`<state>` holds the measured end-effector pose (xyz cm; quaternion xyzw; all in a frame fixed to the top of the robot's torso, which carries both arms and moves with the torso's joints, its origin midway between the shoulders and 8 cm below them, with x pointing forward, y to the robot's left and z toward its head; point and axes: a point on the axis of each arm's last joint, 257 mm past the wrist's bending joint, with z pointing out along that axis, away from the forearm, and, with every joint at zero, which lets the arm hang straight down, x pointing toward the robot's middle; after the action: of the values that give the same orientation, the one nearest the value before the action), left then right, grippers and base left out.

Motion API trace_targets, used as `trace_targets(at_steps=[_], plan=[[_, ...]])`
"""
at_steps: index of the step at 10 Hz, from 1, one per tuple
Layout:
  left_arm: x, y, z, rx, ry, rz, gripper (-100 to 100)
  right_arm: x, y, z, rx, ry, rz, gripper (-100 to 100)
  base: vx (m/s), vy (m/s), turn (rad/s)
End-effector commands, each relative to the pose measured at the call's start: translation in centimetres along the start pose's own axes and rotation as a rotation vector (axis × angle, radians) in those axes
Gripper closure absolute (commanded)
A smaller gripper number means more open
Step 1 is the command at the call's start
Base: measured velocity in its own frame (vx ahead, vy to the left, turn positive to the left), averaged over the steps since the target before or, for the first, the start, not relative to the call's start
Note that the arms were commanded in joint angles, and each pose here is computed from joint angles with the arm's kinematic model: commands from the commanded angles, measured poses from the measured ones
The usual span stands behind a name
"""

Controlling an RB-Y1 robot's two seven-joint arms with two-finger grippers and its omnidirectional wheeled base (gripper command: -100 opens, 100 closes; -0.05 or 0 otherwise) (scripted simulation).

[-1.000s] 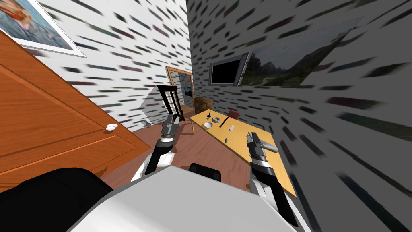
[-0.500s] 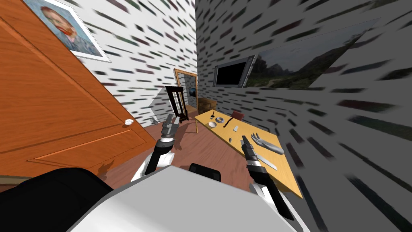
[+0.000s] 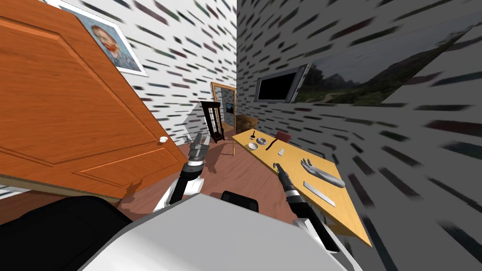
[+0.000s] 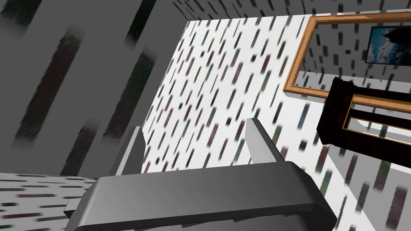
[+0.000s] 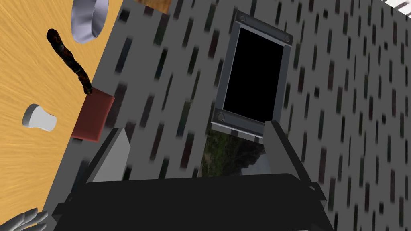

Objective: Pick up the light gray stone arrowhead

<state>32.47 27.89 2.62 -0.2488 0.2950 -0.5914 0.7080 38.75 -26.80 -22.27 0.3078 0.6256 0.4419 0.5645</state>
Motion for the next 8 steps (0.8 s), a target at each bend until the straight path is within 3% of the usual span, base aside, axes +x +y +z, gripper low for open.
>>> trace_targets(at_steps=[1,2,3,4,5,7,8], plan=[[0.0,0.0,0.0,0.0,0.0,0.0,0,1.8,-2.5,-0.7,0.067,0.068,-0.014,-100,0.007,0.045,0.119],[0.0,0.0,0.0,0.0,0.0,0.0,0,3.1,-4.7,-1.4,0.122,0.116,-0.019,-100,0.007,0.061,0.203],[0.0,0.0,0.0,0.0,0.0,0.0,0,3.1,-4.8,-1.5,0.125,0.127,-0.029,-100,0.011,0.044,0.081],[0.0,0.0,0.0,0.0,0.0,0.0,0,4.5,-7.1,-2.5,0.183,0.18,-0.035,-100,0.027,0.044,0.119],[0.0,0.0,0.0,0.0,0.0,0.0,0,4.4,-7.1,-2.6,0.185,0.184,-0.043,-100,0.027,0.029,0.068],[0.0,0.0,0.0,0.0,0.0,0.0,0,6.3,-11.7,-5.2,0.307,0.283,-0.065,-100,0.047,0.034,0.194],[0.0,0.0,0.0,0.0,0.0,0.0,0,6.4,-11.9,-5.4,0.311,0.297,-0.074,-100,0.047,0.029,0.064]])
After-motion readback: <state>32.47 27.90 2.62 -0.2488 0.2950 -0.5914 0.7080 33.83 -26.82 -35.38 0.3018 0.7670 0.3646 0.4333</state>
